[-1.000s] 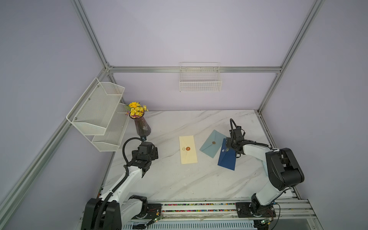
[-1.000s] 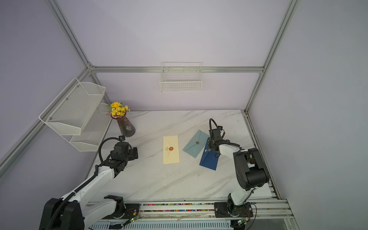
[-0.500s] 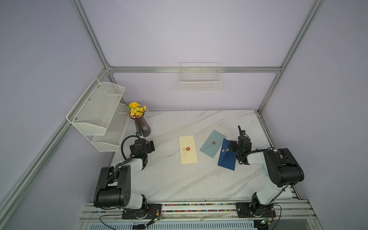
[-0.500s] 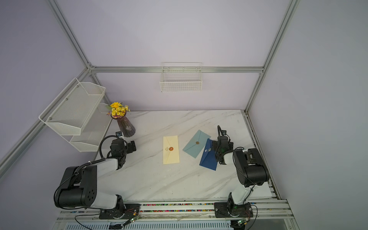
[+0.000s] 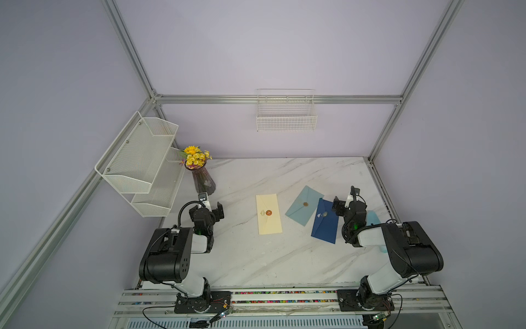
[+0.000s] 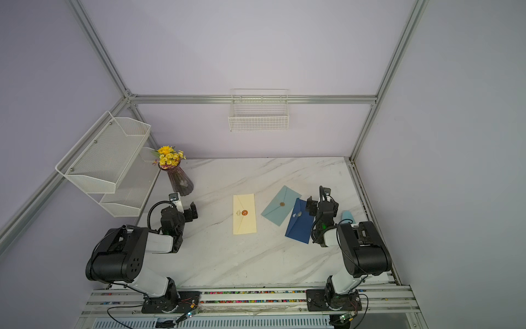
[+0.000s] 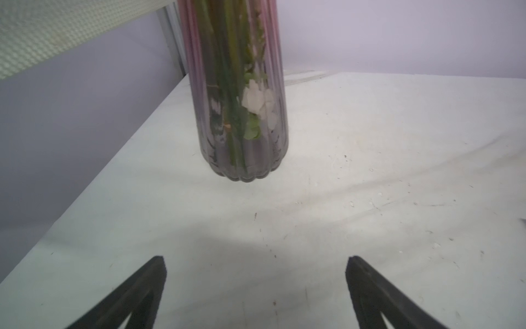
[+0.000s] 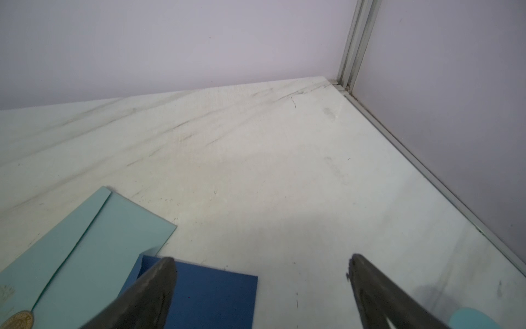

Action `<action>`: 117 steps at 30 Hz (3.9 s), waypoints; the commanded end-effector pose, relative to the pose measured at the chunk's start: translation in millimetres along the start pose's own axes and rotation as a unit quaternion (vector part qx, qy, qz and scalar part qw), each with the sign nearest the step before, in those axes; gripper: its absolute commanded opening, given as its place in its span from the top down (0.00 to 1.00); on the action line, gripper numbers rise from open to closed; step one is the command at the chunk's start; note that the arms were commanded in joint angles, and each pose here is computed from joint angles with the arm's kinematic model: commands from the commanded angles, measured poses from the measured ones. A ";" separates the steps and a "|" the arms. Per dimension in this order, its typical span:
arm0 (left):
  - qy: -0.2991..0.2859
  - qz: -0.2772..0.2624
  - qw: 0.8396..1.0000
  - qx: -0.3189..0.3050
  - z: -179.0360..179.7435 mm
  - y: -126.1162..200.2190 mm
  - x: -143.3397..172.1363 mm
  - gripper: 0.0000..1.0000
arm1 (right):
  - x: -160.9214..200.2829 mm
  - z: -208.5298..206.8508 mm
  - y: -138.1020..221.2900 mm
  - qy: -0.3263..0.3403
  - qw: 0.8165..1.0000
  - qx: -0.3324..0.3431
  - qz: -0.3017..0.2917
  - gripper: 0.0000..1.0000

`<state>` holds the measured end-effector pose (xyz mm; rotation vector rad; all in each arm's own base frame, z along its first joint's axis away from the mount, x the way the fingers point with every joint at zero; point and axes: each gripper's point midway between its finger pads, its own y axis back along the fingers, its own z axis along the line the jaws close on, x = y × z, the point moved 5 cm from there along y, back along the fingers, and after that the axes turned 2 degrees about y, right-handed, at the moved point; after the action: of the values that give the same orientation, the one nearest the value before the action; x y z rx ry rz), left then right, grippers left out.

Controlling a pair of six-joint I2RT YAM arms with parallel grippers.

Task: Fold the letter paper in half and place it into the envelope
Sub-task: Fold the envelope flap on the envelope.

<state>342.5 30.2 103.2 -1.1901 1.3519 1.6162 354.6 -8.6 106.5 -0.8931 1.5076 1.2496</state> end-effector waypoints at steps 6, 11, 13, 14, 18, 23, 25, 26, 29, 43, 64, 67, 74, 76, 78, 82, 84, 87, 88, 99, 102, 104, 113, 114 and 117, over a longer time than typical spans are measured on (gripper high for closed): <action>-0.015 -0.038 0.998 0.040 -11.9 -2.6 -24.6 0.00 | 7.1 5.2 -23.7 -0.003 1.000 0.012 -0.009 0.03; -0.015 -0.037 0.998 0.040 -11.8 -2.7 -23.9 0.00 | 7.8 4.2 -23.2 -0.005 1.000 0.015 -0.003 0.03; -0.015 -0.035 0.998 0.040 -11.9 -2.7 -22.9 0.00 | 7.7 4.2 -23.3 -0.006 1.000 0.015 -0.003 0.03; -0.015 -0.037 0.998 0.040 -12.0 -2.6 -23.6 0.00 | 8.1 4.2 -23.2 -0.006 1.000 0.015 -0.002 0.03; -0.010 -0.037 0.999 0.019 -7.1 -4.3 -24.9 0.00 | -18.1 -3.2 -18.6 -0.006 0.999 0.052 0.001 0.03; -0.054 -0.024 0.996 0.064 -28.0 4.2 -42.3 0.00 | -54.5 7.7 -16.8 -0.005 0.995 0.024 0.100 0.03; -0.059 0.080 0.989 0.108 -40.6 1.1 -43.5 0.00 | -56.9 11.2 -13.1 -0.017 0.989 0.015 0.145 0.03; -0.050 0.128 0.982 0.129 -46.3 6.2 -57.8 0.00 | -58.4 13.4 -10.4 -0.023 0.986 0.006 0.164 0.03; -0.018 0.173 0.958 0.227 -75.1 -0.1 -65.8 0.00 | -60.9 23.4 -2.8 -0.049 0.976 -0.028 0.211 0.03; 0.005 0.310 0.835 0.454 -299.8 45.8 -55.8 0.00 | -33.0 76.9 51.6 -0.146 0.908 -0.180 0.350 1.00; -0.005 0.376 0.700 0.607 -464.4 97.3 -11.3 0.00 | 56.5 67.6 26.1 -0.142 0.879 -0.108 0.443 1.00; 0.010 0.376 0.693 0.616 -465.4 99.2 -8.4 0.00 | 65.9 65.4 21.0 -0.151 0.869 -0.107 0.458 1.00; 0.019 0.383 0.689 0.615 -460.3 110.4 -2.4 0.00 | 83.4 44.3 20.9 -0.198 0.848 -0.059 0.488 1.00; 0.018 0.389 0.689 0.611 -456.9 113.8 2.1 0.00 | 86.1 36.3 22.0 -0.211 0.844 -0.045 0.491 1.00; 0.011 0.398 0.694 0.600 -453.4 116.7 6.7 0.00 | 87.9 29.1 22.4 -0.224 0.839 -0.036 0.495 1.00; -0.013 0.407 0.710 0.574 -445.0 121.0 16.8 0.00 | 90.9 24.4 21.9 -0.229 0.832 -0.024 0.504 1.00; -0.028 0.411 0.718 0.561 -441.8 123.0 20.3 0.00 | 90.6 23.3 22.5 -0.232 0.832 -0.026 0.504 1.00; -0.053 0.415 0.728 0.543 -438.0 124.4 22.3 0.00 | 91.3 23.7 22.4 -0.236 0.830 -0.029 0.505 1.00; -0.060 0.419 0.729 0.538 -437.0 123.5 23.0 0.00 | 91.5 24.3 22.4 -0.236 0.829 -0.030 0.505 1.00; -0.074 0.464 0.721 0.509 -450.9 111.9 36.3 1.00 | 95.4 24.6 28.3 -0.245 0.818 -0.029 0.519 1.00; -0.093 0.450 0.731 0.504 -455.7 110.0 37.0 1.00 | 99.2 21.2 31.9 -0.240 0.814 -0.016 0.529 1.00; -0.114 0.443 0.740 0.493 -458.1 108.9 41.0 1.00 | 101.1 19.5 33.0 -0.236 0.812 -0.008 0.534 1.00; -0.189 0.421 0.757 0.463 -472.8 110.0 62.2 1.00 | 112.7 11.5 51.5 -0.213 0.791 0.021 0.572 1.00; -0.192 0.422 0.758 0.459 -473.1 110.4 64.6 1.00 | 111.4 10.1 54.5 -0.209 0.792 0.022 0.573 1.00; -0.197 0.428 0.758 0.451 -472.0 108.8 73.6 1.00 | 105.2 7.6 63.1 -0.200 0.792 0.024 0.577 1.00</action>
<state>317.2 -463.4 74.4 0.3716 2.1834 1.1805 338.2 32.9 62.7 0.1524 1.3979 2.1211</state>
